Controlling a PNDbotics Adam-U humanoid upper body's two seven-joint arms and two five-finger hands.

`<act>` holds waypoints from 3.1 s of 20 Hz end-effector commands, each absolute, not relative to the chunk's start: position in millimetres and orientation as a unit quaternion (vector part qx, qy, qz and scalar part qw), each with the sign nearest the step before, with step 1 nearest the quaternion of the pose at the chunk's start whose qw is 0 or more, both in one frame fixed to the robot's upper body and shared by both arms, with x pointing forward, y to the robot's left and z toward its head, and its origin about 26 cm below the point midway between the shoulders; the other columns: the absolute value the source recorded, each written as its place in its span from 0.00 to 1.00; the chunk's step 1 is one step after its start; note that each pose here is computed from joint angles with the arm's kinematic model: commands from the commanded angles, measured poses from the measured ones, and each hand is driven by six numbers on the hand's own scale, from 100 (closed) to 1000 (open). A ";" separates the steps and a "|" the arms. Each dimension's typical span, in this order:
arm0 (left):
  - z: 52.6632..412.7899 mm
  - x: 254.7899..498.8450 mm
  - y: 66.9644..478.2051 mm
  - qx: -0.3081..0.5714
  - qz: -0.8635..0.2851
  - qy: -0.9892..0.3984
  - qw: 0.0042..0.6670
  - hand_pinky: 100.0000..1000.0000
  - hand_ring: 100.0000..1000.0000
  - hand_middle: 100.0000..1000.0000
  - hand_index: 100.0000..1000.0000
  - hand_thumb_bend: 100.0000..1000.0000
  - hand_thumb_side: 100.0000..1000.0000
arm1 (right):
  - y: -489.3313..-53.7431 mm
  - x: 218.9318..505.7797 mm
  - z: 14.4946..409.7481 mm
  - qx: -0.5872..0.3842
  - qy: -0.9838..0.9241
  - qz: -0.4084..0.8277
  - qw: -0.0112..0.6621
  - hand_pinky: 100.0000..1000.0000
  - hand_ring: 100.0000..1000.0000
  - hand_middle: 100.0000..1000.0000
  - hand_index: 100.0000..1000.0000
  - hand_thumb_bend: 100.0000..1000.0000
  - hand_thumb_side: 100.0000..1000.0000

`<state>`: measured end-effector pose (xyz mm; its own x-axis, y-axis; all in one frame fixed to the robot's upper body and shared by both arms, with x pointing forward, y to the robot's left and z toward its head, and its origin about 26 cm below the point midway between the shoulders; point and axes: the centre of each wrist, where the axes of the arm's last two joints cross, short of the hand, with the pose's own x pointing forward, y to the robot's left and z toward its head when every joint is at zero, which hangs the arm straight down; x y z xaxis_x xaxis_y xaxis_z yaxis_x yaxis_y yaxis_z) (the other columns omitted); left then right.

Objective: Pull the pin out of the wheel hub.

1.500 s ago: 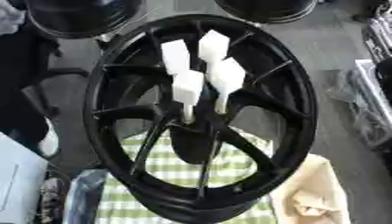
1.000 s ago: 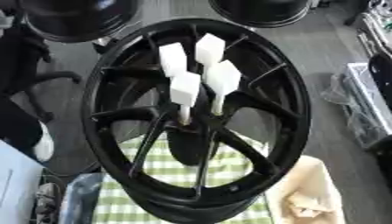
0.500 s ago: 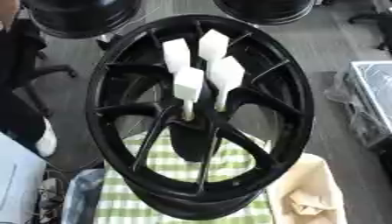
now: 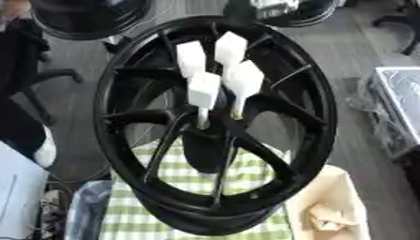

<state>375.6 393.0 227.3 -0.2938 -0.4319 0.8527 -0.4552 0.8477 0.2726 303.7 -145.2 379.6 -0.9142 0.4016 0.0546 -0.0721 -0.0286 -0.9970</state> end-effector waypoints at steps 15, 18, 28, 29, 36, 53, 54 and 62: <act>235.4 361.4 416.5 0.324 -0.024 -0.783 0.531 0.86 0.84 0.87 0.92 0.42 0.76 | -120.8 283.3 354.6 -0.173 -0.670 0.694 0.197 0.72 0.72 0.73 0.83 0.60 0.12; 232.8 361.0 416.9 0.324 -0.023 -0.781 0.534 0.86 0.84 0.86 0.92 0.42 0.76 | -117.9 291.1 346.1 -0.185 -0.661 0.699 0.200 0.72 0.73 0.73 0.82 0.58 0.09; 225.7 359.5 419.9 0.325 -0.014 -0.775 0.543 0.88 0.84 0.86 0.91 0.42 0.76 | -120.9 312.7 323.3 -0.210 -0.638 0.712 0.205 0.69 0.65 0.65 0.75 0.48 0.00; 225.3 359.4 420.0 0.325 -0.013 -0.774 0.543 0.88 0.84 0.86 0.91 0.42 0.76 | -122.0 314.2 321.8 -0.211 -0.636 0.713 0.206 0.69 0.65 0.65 0.75 0.47 0.00; 222.1 359.1 420.1 0.324 -0.011 -0.772 0.547 0.88 0.84 0.86 0.91 0.42 0.76 | -135.0 324.4 313.3 -0.222 -0.628 0.711 0.227 0.71 0.68 0.67 0.74 0.45 0.00; 217.8 358.1 420.7 0.324 -0.009 -0.768 0.552 0.88 0.84 0.86 0.89 0.42 0.75 | -152.5 339.7 304.3 -0.254 -0.610 0.708 0.251 0.67 0.62 0.64 0.72 0.41 0.00; 217.6 357.9 420.9 0.325 -0.008 -0.768 0.552 0.88 0.84 0.85 0.89 0.42 0.75 | -153.8 339.9 304.4 -0.256 -0.610 0.707 0.252 0.65 0.58 0.62 0.72 0.42 0.00; 216.0 357.7 421.2 0.325 -0.006 -0.766 0.555 0.88 0.84 0.85 0.88 0.42 0.74 | -161.3 343.8 302.3 -0.271 -0.606 0.702 0.258 0.64 0.57 0.62 0.72 0.41 0.00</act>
<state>359.9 415.4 201.1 -0.1521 -0.4881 0.8594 -0.4697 0.8007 0.3717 343.0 -153.3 293.7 -0.7398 0.6716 -0.0401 -0.0626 -0.1281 -0.9898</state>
